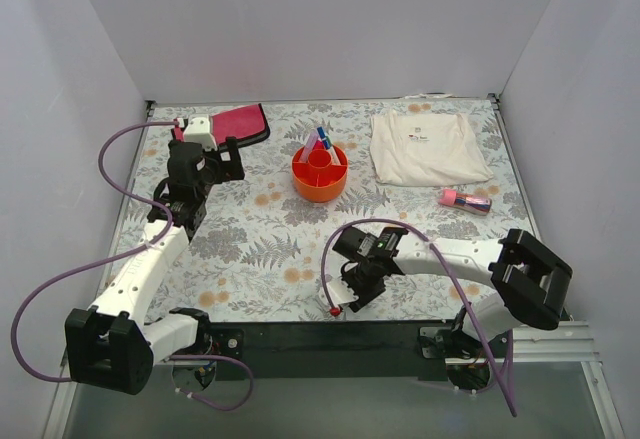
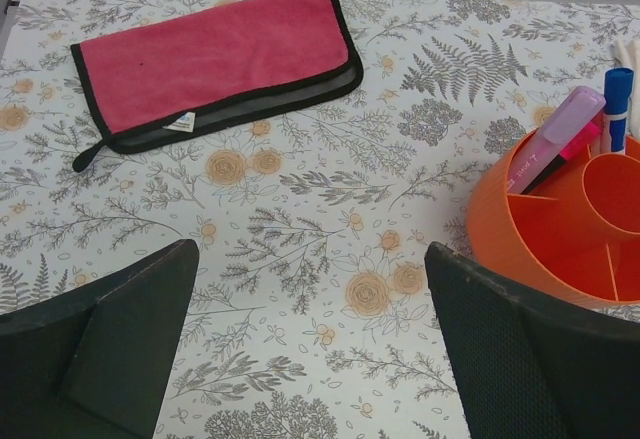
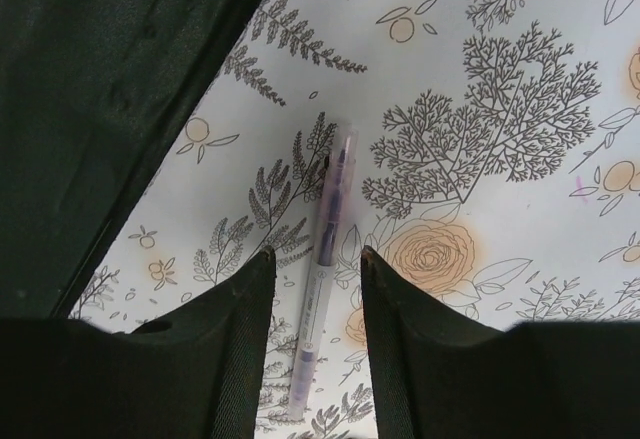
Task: Sort the stationery into containers
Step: Pick up the pen from the center of the board.
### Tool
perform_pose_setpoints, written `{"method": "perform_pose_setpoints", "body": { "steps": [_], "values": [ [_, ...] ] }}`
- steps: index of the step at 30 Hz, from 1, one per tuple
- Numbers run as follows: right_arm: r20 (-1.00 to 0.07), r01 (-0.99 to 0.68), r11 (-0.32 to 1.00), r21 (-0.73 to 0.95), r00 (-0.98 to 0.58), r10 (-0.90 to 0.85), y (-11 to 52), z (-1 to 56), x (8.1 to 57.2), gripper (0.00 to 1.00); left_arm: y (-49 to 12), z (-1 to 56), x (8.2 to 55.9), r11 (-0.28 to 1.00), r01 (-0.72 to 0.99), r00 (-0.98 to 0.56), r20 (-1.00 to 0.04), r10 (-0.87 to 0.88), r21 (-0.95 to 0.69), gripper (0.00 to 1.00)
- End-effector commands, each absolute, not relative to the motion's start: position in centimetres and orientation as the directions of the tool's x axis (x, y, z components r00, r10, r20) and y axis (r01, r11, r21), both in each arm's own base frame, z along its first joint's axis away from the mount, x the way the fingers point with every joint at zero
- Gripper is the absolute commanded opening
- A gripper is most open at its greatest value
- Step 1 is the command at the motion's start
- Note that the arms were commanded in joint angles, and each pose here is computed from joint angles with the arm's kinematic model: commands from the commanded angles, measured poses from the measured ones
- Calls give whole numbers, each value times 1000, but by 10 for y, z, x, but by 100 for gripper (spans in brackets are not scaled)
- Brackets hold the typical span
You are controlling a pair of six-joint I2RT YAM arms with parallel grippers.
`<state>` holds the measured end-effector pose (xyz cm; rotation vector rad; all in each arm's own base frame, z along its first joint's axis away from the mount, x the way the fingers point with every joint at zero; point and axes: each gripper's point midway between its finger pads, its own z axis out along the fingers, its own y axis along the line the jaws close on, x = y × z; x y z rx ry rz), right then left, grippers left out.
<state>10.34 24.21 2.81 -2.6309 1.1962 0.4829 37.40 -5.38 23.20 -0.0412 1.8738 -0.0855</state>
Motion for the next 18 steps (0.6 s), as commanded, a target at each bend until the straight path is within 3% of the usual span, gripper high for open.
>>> {"method": "perform_pose_setpoints", "body": {
  "steps": [1, 8, 10, 12, 18],
  "values": [
    [-368, -778, -608, -155, 617, -695, 256, 28, 114, 43, -52, 249, 374, 995, 24, -253, -963, -90, -99, 94],
    [-363, -797, -578, -175, 598, -715, 261, 23, 120, 34, -50, 251, 372, 992, 26, -246, -963, -112, -122, 94],
    [-358, -796, -581, -168, 599, -717, 258, 20, 119, 21, -49, 251, 371, 992, 24, -248, -962, -118, -128, 94],
    [-348, -797, -583, -158, 598, -722, 253, 17, 117, 2, -49, 253, 371, 991, 26, -245, -961, -124, -134, 94],
    [-327, -808, -563, -175, 587, -741, 255, 28, 124, 1, -43, 255, 371, 991, 13, -239, -963, -123, -130, 93]
  ]
}}
